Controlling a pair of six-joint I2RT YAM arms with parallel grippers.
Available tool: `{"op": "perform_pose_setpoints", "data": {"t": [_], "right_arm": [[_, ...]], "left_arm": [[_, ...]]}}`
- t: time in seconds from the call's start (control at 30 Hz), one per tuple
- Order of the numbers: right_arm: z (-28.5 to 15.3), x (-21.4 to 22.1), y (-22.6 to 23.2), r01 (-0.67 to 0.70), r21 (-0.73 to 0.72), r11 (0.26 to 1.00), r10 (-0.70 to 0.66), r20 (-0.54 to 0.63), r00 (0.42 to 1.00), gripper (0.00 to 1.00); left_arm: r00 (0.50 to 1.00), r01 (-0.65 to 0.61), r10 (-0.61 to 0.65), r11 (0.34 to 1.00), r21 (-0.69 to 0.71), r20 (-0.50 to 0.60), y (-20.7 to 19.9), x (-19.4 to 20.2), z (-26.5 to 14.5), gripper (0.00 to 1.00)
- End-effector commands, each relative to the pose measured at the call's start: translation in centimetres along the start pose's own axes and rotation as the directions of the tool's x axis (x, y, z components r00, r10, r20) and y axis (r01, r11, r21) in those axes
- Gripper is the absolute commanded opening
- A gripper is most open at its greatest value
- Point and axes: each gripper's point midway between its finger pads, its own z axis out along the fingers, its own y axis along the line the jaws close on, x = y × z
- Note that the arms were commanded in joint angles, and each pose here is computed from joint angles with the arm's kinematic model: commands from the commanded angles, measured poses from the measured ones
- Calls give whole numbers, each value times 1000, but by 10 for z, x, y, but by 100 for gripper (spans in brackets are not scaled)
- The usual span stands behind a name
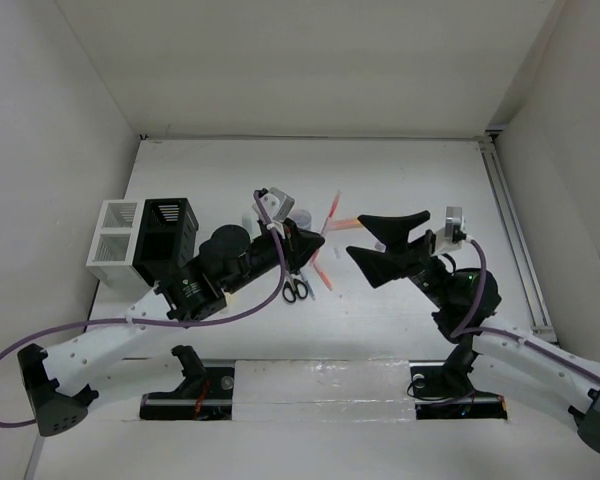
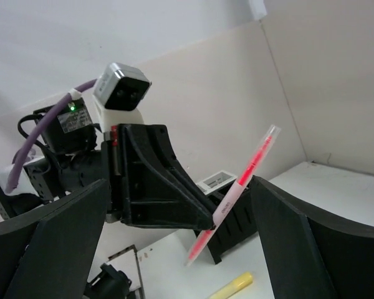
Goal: Sort the stationery into containers
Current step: Place the pen in the storage box.
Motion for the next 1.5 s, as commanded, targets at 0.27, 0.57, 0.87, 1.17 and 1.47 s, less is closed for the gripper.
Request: {"op": "perform_pose_setpoints", "data": {"t": [0.27, 0.57, 0.87, 1.17, 1.47], "right_arm": [[-17, -31, -17, 157, 115, 981, -159, 11, 987, 100], [-28, -24, -31, 182, 142, 973, -181, -15, 983, 100], [-30, -12, -45, 195, 154, 969, -188, -63, 980, 100], [-36, 3, -44, 165, 109, 980, -157, -80, 984, 100], [-40, 9, -44, 174, 78, 982, -165, -110, 980, 100]], "left_arm": [[928, 293, -71, 746, -598, 366, 114, -49, -35, 0], [870, 462, 60, 246, -852, 489, 232, -74, -111, 0], [891, 434, 184, -74, -898, 416, 324, -98, -179, 0], [931, 337, 230, -247, -908, 283, 358, -78, -183, 0], [951, 278, 216, -295, -914, 219, 389, -42, -170, 0]]}}
